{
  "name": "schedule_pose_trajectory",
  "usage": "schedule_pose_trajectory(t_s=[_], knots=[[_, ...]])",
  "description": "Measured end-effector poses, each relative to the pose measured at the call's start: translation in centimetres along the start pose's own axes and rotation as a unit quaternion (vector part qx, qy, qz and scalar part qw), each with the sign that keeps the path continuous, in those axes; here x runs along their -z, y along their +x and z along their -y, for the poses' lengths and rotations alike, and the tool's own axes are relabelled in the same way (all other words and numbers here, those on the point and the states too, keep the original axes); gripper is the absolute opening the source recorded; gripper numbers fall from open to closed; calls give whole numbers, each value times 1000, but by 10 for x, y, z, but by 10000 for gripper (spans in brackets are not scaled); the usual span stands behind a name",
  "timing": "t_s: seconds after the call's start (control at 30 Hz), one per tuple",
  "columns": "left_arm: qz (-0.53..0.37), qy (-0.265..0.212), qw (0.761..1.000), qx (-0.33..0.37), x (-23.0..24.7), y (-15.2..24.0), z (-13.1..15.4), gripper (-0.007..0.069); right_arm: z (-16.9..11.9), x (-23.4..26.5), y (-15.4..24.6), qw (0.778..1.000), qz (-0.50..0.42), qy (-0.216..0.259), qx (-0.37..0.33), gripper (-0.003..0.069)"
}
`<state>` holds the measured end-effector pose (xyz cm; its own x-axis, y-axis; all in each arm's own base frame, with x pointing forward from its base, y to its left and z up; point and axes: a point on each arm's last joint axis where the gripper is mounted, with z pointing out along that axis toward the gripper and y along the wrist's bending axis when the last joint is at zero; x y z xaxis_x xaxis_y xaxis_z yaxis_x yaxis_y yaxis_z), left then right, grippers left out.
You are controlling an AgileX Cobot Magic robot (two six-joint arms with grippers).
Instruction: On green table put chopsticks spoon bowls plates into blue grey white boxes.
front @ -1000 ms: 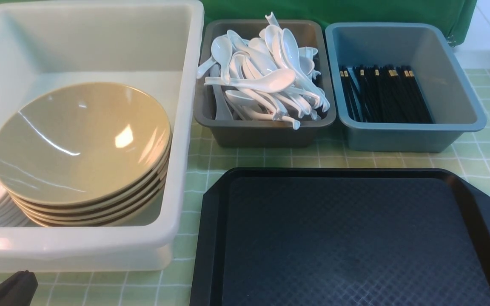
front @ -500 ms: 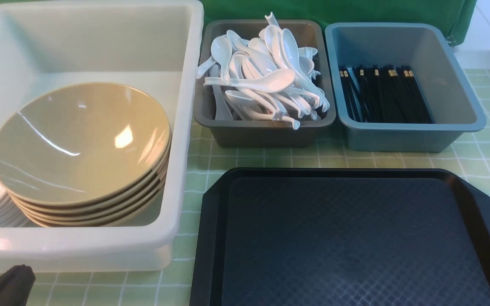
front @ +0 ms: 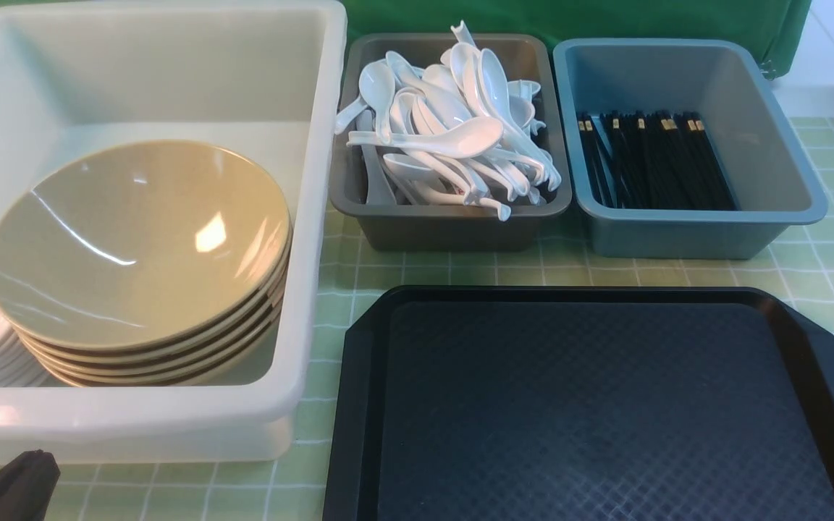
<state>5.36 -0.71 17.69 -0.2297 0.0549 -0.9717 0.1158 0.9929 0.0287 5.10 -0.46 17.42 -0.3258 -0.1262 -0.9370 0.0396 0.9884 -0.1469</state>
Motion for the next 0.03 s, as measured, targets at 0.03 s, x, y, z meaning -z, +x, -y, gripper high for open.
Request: schedule_pose_trajectory(t_s=[0.03], knots=[[0,0,1000,0,0,0,0,-1,0,0,0,1000,0,0,0,117]])
